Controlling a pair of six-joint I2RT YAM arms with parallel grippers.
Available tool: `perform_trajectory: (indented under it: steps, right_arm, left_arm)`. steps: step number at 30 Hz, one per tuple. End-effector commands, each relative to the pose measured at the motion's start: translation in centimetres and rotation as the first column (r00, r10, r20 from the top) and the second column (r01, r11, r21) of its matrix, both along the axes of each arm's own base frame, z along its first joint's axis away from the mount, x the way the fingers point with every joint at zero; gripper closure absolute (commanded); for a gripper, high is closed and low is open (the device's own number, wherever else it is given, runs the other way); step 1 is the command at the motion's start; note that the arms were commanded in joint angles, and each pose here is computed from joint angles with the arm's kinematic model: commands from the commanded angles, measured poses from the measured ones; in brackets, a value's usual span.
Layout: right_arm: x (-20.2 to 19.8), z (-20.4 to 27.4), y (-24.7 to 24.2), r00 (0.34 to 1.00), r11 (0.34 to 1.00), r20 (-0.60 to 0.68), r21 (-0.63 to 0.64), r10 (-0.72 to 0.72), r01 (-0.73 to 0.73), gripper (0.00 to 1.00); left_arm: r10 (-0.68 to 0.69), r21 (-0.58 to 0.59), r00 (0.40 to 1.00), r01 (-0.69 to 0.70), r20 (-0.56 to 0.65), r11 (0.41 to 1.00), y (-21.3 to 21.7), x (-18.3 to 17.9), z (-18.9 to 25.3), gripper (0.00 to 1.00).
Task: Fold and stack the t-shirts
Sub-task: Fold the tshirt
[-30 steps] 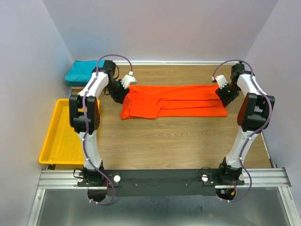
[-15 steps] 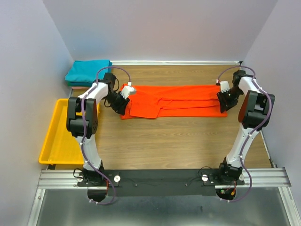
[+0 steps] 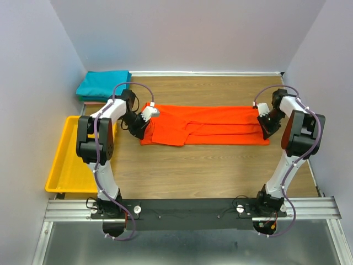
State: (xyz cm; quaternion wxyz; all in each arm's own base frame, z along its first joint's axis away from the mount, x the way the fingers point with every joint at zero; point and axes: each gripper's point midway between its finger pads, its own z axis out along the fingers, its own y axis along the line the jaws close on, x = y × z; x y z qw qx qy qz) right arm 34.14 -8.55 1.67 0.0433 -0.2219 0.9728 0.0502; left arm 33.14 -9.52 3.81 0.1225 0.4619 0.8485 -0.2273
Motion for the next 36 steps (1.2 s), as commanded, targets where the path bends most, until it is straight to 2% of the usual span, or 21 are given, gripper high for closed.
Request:
perform_trajectory:
  steps: [1, 6, 7, 8, 9, 11, 12, 16, 20, 22, 23, 25, 26, 29, 32, 33, 35, 36]
  right_arm:
    - [-2.0, 0.4, -1.9, 0.998, 0.994, -0.045, -0.093, 0.054, -0.058, 0.99]
    - [-1.3, -0.2, -1.4, 0.999, 0.998, -0.048, -0.060, 0.019, -0.022, 0.98]
    - [-1.3, -0.1, -1.2, 0.999, 0.998, -0.051, -0.052, 0.018, -0.020, 0.89]
    - [-1.3, 0.1, -0.9, 0.998, 0.999, -0.052, -0.031, 0.019, -0.020, 0.78]
    - [-1.4, 0.9, -0.6, 0.999, 1.000, -0.044, -0.019, 0.013, -0.014, 0.62]
    - [-1.5, 2.2, 0.0, 1.000, 1.000, -0.024, 0.004, 0.012, -0.012, 0.49]
    - [-1.3, 3.1, 0.3, 1.000, 1.000, 0.000, 0.020, 0.010, -0.010, 0.47]
    - [-0.4, 8.2, 4.5, 0.991, 0.977, 0.127, 0.212, -0.051, 0.023, 0.44]
    - [-0.6, 9.6, 10.2, 0.986, 0.923, 0.151, 0.384, -0.071, 0.008, 0.44]
    - [-0.8, 10.1, 14.1, 0.988, 0.877, 0.134, 0.480, -0.072, -0.001, 0.45]
    - [-0.2, 10.1, 15.4, 0.985, 0.865, 0.157, 0.502, -0.068, -0.020, 0.46]
    - [-0.8, 9.6, 18.5, 0.990, 0.840, 0.123, 0.542, -0.064, -0.013, 0.48]
    - [-0.5, 9.6, 20.4, 0.988, 0.825, 0.151, 0.562, -0.035, -0.057, 0.48]
    - [-2.0, 8.7, 25.1, 0.994, 0.793, 0.109, 0.604, 0.020, -0.082, 0.48]
    - [-2.8, 7.8, 29.4, 0.993, 0.755, 0.096, 0.646, 0.068, -0.114, 0.48]
    - [-3.8, 7.3, 31.1, 0.995, 0.748, 0.057, 0.656, 0.080, -0.097, 0.47]
    - [-3.3, 7.2, 33.0, 0.992, 0.729, 0.100, 0.672, 0.083, -0.128, 0.46]
    - [-4.0, 7.2, 34.4, 0.996, 0.723, 0.063, 0.685, 0.069, -0.094, 0.45]
  left_arm:
    - [-0.039, 0.063, 0.999, 0.039, 0.003, 0.997, 1.6, -1.8, 1.3, 1.00]
    - [-0.007, 0.057, 1.000, 0.007, 0.003, 0.998, 1.5, -1.2, 0.6, 1.00]
    - [0.003, 0.052, 1.000, -0.004, 0.015, 0.999, 1.4, -0.8, 0.7, 0.99]
    - [0.006, 0.045, 1.000, -0.007, 0.023, 0.999, 1.3, -0.6, 1.1, 0.91]
    - [0.000, 0.022, 0.999, -0.001, 0.047, 1.000, 1.0, -0.5, 2.2, 0.75]
    - [-0.008, -0.012, 0.997, 0.009, 0.077, 1.000, 0.6, -0.5, 3.6, 0.63]
    - [-0.011, -0.027, 0.996, 0.013, 0.091, 1.000, 0.4, -0.6, 4.3, 0.60]
    - [-0.021, -0.101, 0.991, 0.035, 0.130, 0.994, -0.7, -1.8, 7.1, 0.57]
    - [-0.002, -0.219, 0.995, 0.024, 0.099, 0.975, -2.8, -3.0, 8.0, 0.54]
    - [-0.003, -0.249, 0.999, 0.016, 0.050, 0.968, -3.7, -3.9, 6.9, 0.52]
    - [-0.004, -0.263, 0.999, 0.013, 0.032, 0.965, -4.0, -4.2, 6.6, 0.52]
    - [0.013, -0.306, 1.000, -0.017, -0.016, 0.952, -4.9, -4.7, 6.0, 0.52]
    - [0.015, -0.329, 0.999, -0.030, -0.048, 0.944, -5.2, -5.0, 5.6, 0.52]
    - [0.045, -0.336, 0.992, -0.083, -0.119, 0.938, -5.5, -5.3, 4.3, 0.52]
    - [0.081, -0.357, 0.985, -0.132, -0.154, 0.925, -6.1, -5.1, 3.7, 0.48]
    - [0.093, -0.376, 0.980, -0.154, -0.176, 0.913, -6.4, -5.1, 3.7, 0.43]
    - [0.110, -0.387, 0.974, -0.181, -0.199, 0.904, -6.7, -4.9, 3.4, 0.43]
    - [0.119, -0.395, 0.974, -0.189, -0.194, 0.899, -6.9, -4.7, 3.3, 0.42]
